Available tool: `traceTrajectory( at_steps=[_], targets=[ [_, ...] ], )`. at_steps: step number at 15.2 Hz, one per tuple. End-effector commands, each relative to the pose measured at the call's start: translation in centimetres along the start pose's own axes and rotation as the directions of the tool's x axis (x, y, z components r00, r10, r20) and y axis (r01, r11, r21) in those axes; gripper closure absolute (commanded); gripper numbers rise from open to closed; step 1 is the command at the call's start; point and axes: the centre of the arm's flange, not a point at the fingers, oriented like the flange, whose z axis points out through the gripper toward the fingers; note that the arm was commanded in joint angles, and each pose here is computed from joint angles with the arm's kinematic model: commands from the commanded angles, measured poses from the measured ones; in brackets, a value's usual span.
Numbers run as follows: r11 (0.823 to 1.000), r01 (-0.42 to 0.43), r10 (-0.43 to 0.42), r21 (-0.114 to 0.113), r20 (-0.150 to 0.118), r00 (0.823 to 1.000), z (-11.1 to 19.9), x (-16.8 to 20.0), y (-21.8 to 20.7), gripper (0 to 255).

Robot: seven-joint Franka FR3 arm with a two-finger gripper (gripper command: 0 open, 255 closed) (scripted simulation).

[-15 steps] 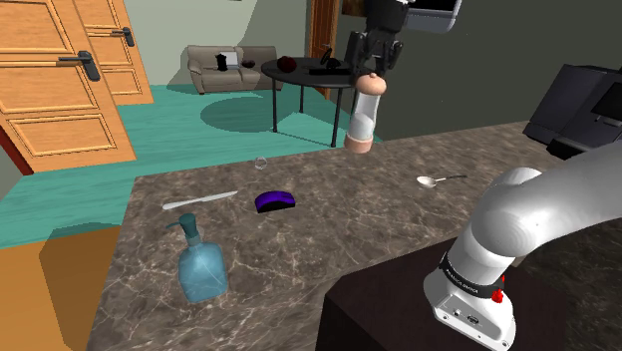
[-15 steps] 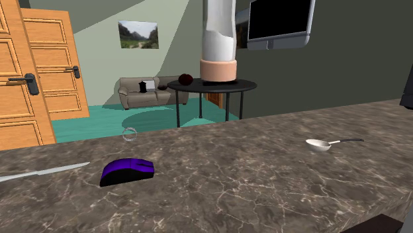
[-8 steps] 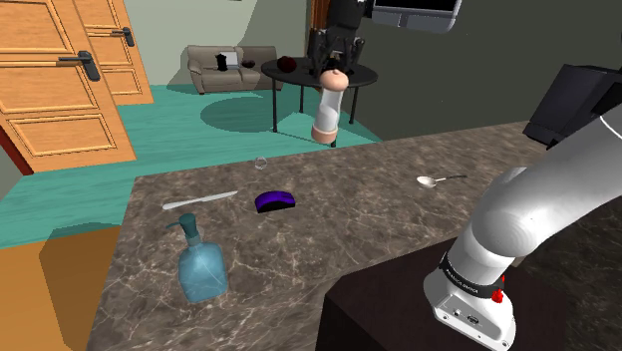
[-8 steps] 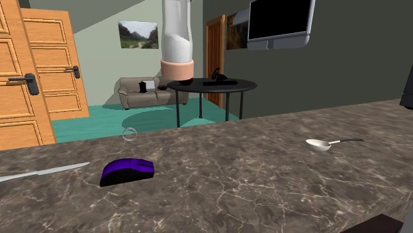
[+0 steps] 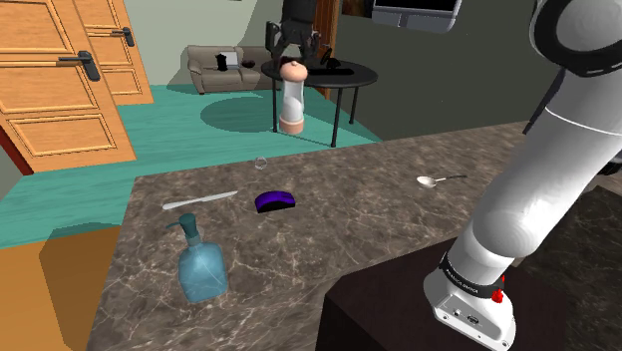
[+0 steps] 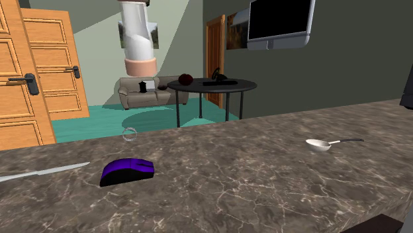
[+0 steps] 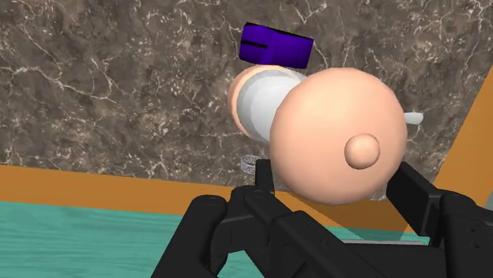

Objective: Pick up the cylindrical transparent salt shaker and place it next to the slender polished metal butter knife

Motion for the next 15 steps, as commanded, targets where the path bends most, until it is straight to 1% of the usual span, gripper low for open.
traceTrajectory(
  at_steps=[1,7,15],
  targets=[
    [1.0,-0.001,0.001,0.001,0.0,1.0,0.5,1.9,-1.8,255],
    [1.0,-0.001,0.001,0.001,0.0,1.0,1.7,8.6,-6.8,255],
    [1.0,-0.001,0.001,0.001,0.0,1.0,5.9,8.2,-6.2,255]
  ],
)
